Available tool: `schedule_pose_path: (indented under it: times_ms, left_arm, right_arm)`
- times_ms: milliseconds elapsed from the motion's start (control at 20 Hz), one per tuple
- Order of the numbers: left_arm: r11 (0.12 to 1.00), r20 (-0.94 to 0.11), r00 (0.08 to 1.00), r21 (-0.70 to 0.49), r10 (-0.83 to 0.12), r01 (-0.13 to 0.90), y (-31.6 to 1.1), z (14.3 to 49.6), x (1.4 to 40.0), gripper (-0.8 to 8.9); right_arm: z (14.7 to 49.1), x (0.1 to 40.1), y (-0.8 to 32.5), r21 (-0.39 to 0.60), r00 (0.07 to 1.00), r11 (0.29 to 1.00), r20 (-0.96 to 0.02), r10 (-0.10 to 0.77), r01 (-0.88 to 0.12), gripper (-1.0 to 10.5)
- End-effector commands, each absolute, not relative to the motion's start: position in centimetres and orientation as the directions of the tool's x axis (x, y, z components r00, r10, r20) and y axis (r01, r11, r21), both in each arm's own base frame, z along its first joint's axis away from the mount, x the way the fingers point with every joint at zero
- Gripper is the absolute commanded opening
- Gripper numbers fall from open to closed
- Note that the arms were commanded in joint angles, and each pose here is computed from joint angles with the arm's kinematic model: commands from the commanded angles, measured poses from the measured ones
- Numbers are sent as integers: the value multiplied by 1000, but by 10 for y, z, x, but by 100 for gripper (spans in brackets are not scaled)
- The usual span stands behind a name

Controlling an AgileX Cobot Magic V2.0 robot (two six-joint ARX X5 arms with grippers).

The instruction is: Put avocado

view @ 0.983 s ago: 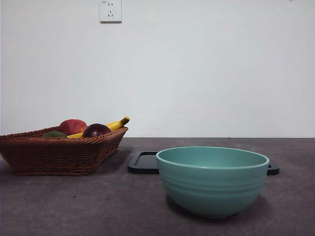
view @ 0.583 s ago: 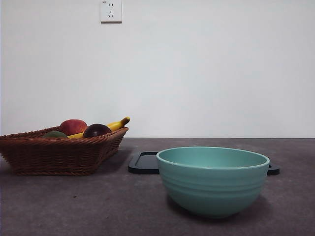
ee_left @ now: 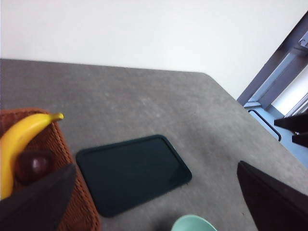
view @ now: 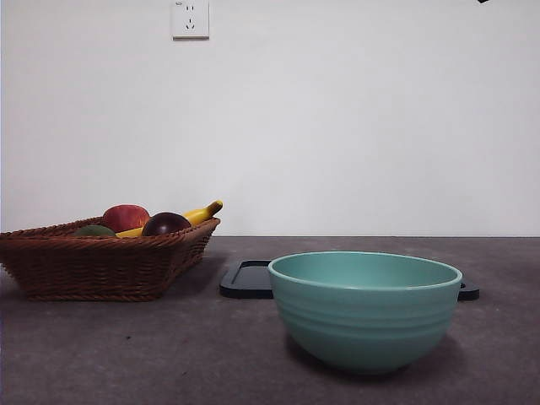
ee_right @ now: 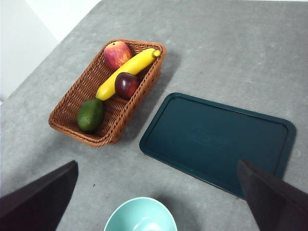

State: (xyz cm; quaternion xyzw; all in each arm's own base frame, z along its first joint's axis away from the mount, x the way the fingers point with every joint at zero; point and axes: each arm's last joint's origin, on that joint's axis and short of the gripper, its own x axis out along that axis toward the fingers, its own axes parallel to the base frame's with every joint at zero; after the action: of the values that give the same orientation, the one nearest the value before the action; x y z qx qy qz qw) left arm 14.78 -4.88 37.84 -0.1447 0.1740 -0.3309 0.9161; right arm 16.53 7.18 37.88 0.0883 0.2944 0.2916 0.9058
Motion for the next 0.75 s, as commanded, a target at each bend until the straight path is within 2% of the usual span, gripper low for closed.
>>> schedule_pose_path:
  times_ms: [50, 250, 450, 650, 750]
  left_arm:
    - [731, -246, 703, -394, -668, 557, -51, 380, 146, 687]
    - [756, -389, 656, -446, -646, 479, -53, 368, 159, 684]
    - [805, -575, 566, -469, -591, 364, -61, 349, 195, 679]
    - [903, -772, 469, -363, -429, 229, -68, 325, 241, 679]
    - [922, -828, 406, -338, -387, 191, -72, 315, 265, 679]
  right_arm:
    - [384, 166, 73, 326, 662, 810, -466, 587, -488, 626]
    - [385, 166, 73, 330, 658, 804, -462, 595, -494, 626]
    - [384, 166, 74, 337, 648, 795, -461, 606, -504, 626]
    - [385, 166, 74, 343, 642, 790, -459, 614, -509, 626]
    - [385, 165, 74, 351, 631, 778, -456, 628, -521, 626]
